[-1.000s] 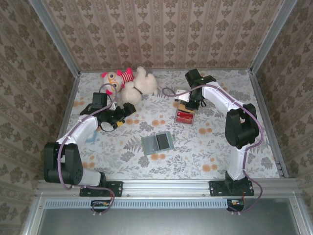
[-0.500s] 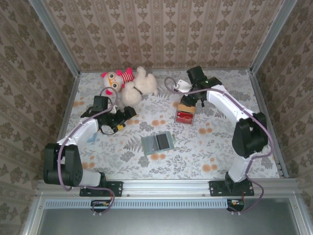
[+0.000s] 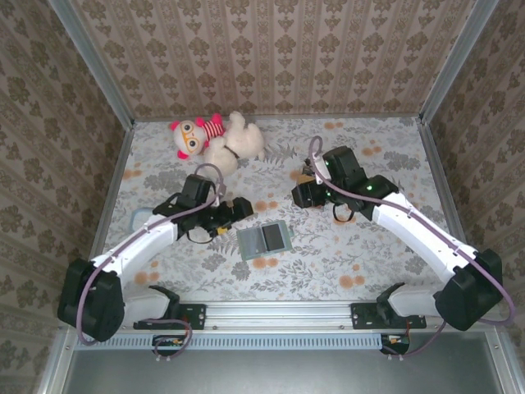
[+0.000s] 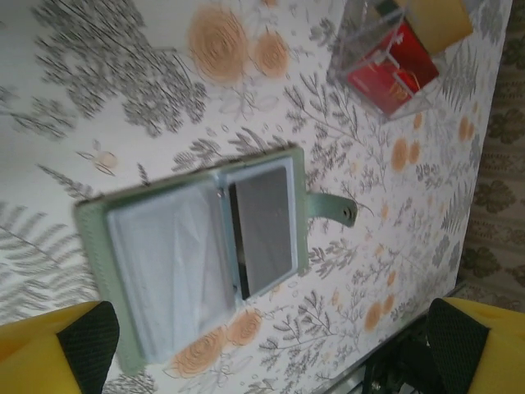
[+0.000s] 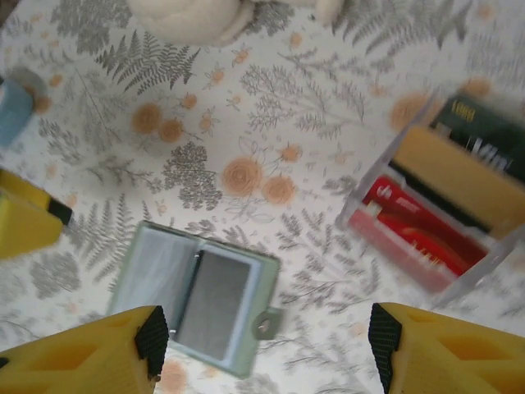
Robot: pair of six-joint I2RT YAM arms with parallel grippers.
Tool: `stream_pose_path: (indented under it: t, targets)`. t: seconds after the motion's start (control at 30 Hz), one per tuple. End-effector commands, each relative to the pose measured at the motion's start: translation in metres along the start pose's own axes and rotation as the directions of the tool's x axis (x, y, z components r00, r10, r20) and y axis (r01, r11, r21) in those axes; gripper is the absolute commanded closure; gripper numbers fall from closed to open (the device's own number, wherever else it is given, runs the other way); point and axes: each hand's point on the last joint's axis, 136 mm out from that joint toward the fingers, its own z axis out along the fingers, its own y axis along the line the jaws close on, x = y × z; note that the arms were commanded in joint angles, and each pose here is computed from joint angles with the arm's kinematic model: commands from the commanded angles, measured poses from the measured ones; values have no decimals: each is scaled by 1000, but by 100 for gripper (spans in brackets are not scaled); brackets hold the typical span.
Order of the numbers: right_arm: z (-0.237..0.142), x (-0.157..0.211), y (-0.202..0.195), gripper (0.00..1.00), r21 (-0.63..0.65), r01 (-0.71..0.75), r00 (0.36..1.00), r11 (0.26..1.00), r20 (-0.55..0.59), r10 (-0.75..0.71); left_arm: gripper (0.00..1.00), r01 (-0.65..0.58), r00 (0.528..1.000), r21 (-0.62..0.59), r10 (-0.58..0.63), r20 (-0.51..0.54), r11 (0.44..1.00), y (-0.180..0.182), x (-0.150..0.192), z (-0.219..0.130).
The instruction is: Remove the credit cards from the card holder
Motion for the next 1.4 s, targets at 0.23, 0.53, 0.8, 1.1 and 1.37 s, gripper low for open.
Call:
stream_pose_path:
  t: [0.23, 0.53, 0.8, 1.1, 1.37]
  targets:
    - [46, 68, 37, 37, -39, -376, 919, 926, -144, 367, 2, 31, 999, -16, -31, -5, 999, -15, 9, 30]
    - [104, 117, 57, 65, 130, -355, 890, 926, -254, 378, 37, 180, 984, -82, -179, 27, 980, -4, 3, 43]
    - [121, 113, 38, 68, 256, -312, 896, 915, -242, 373, 54, 180, 981, -89, -185, -55, 980, -4, 6, 64]
    - [130, 118, 19, 66, 363, -283, 886, 888, -255, 386, 66, 177, 976, -86, -186, -115, 980, 1, 10, 83]
    - [141, 125, 19, 67, 342, -286, 874, 895, -289, 390, 71, 177, 971, -86, -188, -146, 981, 4, 14, 91]
